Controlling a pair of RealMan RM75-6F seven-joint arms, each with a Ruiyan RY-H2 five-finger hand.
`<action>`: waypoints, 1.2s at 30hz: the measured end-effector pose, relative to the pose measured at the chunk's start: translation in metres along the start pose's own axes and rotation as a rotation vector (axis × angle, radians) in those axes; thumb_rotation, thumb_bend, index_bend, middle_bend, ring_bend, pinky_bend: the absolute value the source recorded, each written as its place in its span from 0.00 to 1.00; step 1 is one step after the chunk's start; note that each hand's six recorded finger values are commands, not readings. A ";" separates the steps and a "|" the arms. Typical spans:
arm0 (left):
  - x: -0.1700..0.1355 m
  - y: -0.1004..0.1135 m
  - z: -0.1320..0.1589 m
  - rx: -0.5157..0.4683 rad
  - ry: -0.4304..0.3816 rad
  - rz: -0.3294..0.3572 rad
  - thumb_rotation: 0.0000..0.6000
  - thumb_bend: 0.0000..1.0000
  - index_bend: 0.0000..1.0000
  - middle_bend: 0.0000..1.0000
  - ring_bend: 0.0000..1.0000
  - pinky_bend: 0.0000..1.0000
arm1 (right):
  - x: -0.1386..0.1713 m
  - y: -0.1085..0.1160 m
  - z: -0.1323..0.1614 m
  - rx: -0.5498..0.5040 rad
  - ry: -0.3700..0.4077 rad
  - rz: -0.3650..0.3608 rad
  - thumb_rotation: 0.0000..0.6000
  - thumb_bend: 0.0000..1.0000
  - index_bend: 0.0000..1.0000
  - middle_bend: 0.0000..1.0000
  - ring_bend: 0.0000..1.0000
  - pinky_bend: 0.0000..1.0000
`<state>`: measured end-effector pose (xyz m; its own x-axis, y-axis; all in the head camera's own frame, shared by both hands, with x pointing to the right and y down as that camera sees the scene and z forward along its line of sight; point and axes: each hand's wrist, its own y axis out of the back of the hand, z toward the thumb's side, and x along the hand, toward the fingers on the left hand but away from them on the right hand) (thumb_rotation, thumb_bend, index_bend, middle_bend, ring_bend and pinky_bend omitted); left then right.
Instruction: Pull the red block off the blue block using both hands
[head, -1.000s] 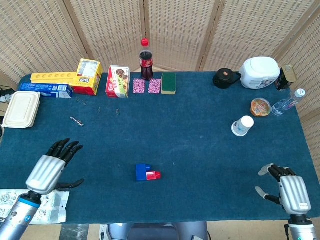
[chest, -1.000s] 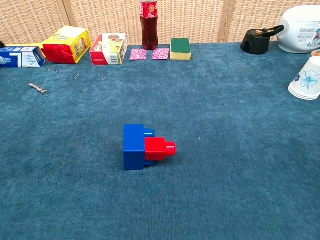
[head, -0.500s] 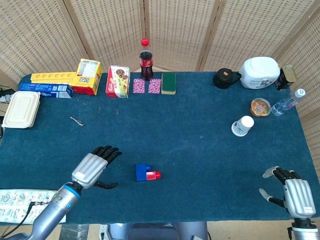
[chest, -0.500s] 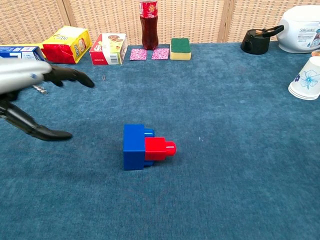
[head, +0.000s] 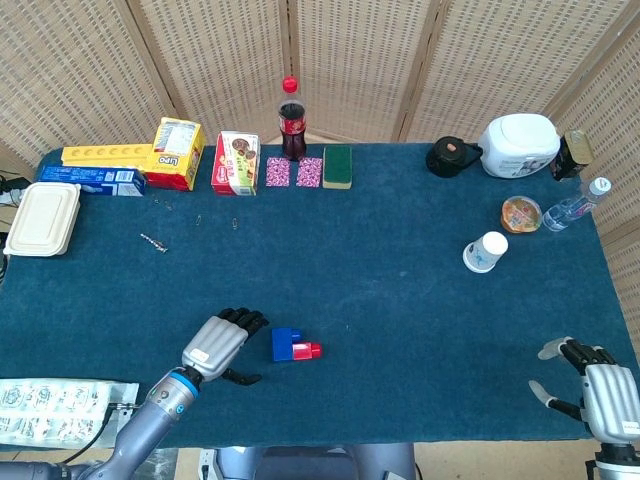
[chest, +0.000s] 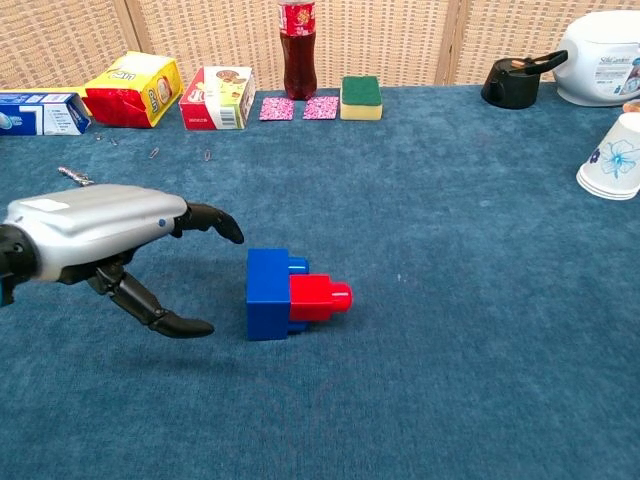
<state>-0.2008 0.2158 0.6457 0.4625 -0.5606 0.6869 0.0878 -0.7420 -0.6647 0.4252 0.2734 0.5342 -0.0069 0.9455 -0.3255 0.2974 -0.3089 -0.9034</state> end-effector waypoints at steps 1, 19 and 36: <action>0.002 -0.002 0.000 0.000 0.004 -0.005 0.60 0.19 0.20 0.20 0.17 0.23 | 0.000 0.000 0.000 0.001 -0.001 0.000 1.00 0.21 0.48 0.43 0.48 0.38; 0.035 -0.005 0.016 -0.028 -0.001 -0.007 0.60 0.22 0.28 0.25 0.21 0.24 | 0.004 0.004 -0.008 0.007 -0.030 -0.016 1.00 0.21 0.48 0.43 0.48 0.38; 0.060 -0.010 0.027 0.041 -0.060 -0.003 0.60 0.39 0.51 0.41 0.36 0.37 | 0.008 0.008 -0.014 0.010 -0.066 -0.027 1.00 0.21 0.48 0.43 0.48 0.38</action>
<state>-0.1498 0.1999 0.6853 0.5143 -0.5340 0.6711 0.1247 -0.7276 -0.6745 0.4411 0.2799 0.5282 -0.0775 0.9447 -0.3187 0.2868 -0.2850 -0.9146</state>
